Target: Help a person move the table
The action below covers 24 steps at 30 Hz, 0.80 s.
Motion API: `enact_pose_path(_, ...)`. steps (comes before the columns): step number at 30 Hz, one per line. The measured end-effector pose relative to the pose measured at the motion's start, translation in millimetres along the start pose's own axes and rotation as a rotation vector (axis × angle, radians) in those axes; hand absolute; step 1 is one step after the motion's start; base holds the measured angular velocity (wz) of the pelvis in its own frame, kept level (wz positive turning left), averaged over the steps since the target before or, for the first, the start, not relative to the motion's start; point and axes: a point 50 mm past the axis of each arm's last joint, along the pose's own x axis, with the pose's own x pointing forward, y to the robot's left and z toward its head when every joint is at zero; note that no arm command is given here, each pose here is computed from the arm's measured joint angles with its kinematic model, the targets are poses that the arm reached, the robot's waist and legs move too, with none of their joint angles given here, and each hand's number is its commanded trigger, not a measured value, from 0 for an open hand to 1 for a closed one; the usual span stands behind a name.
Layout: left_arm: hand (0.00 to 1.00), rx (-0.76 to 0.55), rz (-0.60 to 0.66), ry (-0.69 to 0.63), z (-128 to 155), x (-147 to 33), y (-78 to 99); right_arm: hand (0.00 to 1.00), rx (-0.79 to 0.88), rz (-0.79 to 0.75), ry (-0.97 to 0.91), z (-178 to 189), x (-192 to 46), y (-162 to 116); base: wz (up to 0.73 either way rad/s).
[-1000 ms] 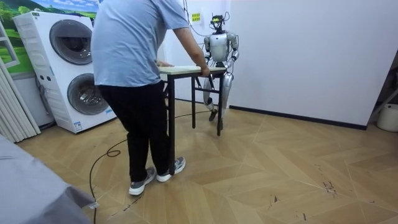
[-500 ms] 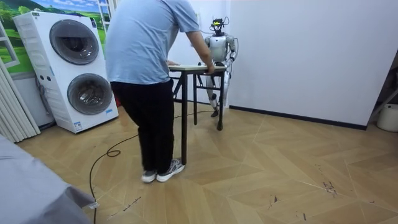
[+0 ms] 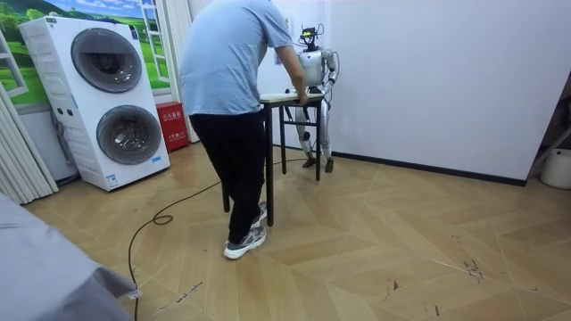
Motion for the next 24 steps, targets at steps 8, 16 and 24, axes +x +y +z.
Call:
enact_pose_path(8,1.0,-0.013,0.007,0.001,-3.5,-1.0,-3.2,1.0,-0.005,0.006,-0.018,0.4,-1.4,0.4,0.17)
enact_pose_path(16,1.0,-0.034,-0.028,-0.013,-5.0,1.7,-9.4,1.0,-0.035,0.059,-0.037,2.9,3.4,9.9,0.03)
enact_pose_path(24,1.0,-0.054,-0.035,-0.032,-0.7,12.9,-11.3,1.0,-0.06,0.07,-0.008,4.3,19.9,18.6,-0.15)
